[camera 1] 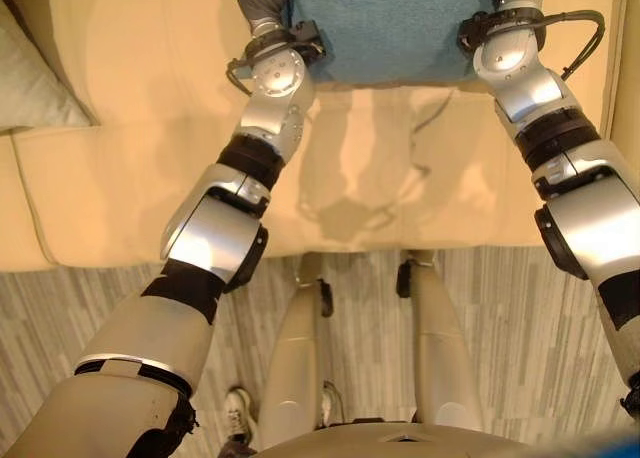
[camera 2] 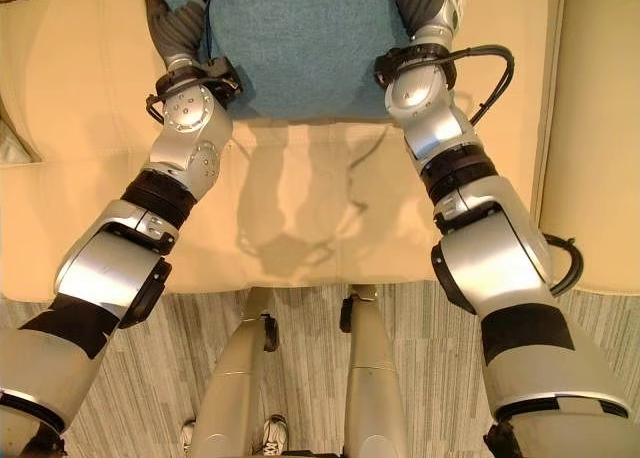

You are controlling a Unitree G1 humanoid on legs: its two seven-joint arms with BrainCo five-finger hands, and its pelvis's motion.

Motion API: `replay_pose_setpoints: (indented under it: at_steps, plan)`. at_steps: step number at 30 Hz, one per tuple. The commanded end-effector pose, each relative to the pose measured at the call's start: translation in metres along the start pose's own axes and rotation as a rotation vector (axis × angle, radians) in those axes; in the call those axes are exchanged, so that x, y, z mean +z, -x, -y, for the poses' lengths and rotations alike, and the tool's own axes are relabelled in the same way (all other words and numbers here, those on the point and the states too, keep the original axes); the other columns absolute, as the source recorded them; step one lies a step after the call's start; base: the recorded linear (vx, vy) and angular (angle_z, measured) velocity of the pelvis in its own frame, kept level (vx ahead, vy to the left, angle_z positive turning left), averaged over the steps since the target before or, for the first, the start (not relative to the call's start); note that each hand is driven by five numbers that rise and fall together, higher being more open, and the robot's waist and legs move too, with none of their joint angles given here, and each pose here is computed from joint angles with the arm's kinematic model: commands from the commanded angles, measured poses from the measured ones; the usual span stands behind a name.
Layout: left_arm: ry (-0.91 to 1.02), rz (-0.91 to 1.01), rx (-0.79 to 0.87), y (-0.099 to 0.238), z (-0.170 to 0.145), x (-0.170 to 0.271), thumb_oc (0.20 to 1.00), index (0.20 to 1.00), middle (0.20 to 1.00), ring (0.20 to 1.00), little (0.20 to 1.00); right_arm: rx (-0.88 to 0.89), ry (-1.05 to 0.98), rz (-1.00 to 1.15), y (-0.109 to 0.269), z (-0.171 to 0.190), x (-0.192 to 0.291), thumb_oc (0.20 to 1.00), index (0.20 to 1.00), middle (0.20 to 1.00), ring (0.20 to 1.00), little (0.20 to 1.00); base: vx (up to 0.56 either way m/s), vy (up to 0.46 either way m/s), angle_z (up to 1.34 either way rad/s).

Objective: Pick up all the scattered cushions and arrange them neatly on the sofa.

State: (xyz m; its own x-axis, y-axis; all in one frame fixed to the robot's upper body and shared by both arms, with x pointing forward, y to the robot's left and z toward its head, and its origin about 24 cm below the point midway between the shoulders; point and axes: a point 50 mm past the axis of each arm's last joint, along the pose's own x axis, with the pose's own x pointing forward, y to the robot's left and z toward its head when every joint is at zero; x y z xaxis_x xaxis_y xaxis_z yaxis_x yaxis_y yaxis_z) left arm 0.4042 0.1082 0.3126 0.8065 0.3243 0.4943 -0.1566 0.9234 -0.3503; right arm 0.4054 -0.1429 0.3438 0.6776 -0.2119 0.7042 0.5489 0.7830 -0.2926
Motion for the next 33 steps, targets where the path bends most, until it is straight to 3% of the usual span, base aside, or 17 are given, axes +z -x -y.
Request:
replay_pose_setpoints:
  at_steps: [1,2,5,6,7,19,33]
  plan:
    - [0.111,0.216,-0.332,0.018,0.093,0.069,1.000,1.000,1.000,1.000,1.000,0.177,-0.099,0.256,0.006,-0.044,0.082,0.404,0.404,0.404,0.404,0.404,0.00,0.000,0.00]
    - [0.120,0.208,-0.332,0.019,0.094,0.068,1.000,1.000,1.000,1.000,1.000,0.179,-0.102,0.255,0.006,-0.044,0.082,0.495,0.495,0.495,0.495,0.495,0.00,0.000,0.00]
    - [0.130,0.194,-0.331,0.020,0.093,0.064,1.000,1.000,1.000,1.000,1.000,0.182,-0.081,0.267,0.005,-0.042,0.083,0.595,0.595,0.595,0.595,0.595,0.00,0.000,0.00]
    - [0.130,0.194,-0.331,0.020,0.093,0.064,1.000,1.000,1.000,1.000,1.000,0.182,-0.081,0.267,0.005,-0.042,0.083,0.595,0.595,0.595,0.595,0.595,0.00,0.000,0.00]
    - [0.129,0.154,-0.320,0.021,0.089,0.052,1.000,1.000,1.000,1.000,1.000,0.184,-0.065,0.258,0.004,-0.040,0.079,1.000,1.000,1.000,1.000,1.000,0.00,0.000,0.00]
    - [0.226,0.004,-0.190,0.026,0.052,0.006,1.000,1.000,1.000,1.000,1.000,0.145,-0.059,0.271,0.001,-0.026,0.073,1.000,1.000,1.000,1.000,1.000,0.00,-0.004,0.01]
    - [0.077,0.000,0.003,0.001,-0.030,-0.010,1.000,1.000,1.000,1.000,1.000,0.128,-0.018,0.253,-0.001,-0.010,0.052,1.000,1.000,1.000,1.000,1.000,0.00,0.000,0.00]
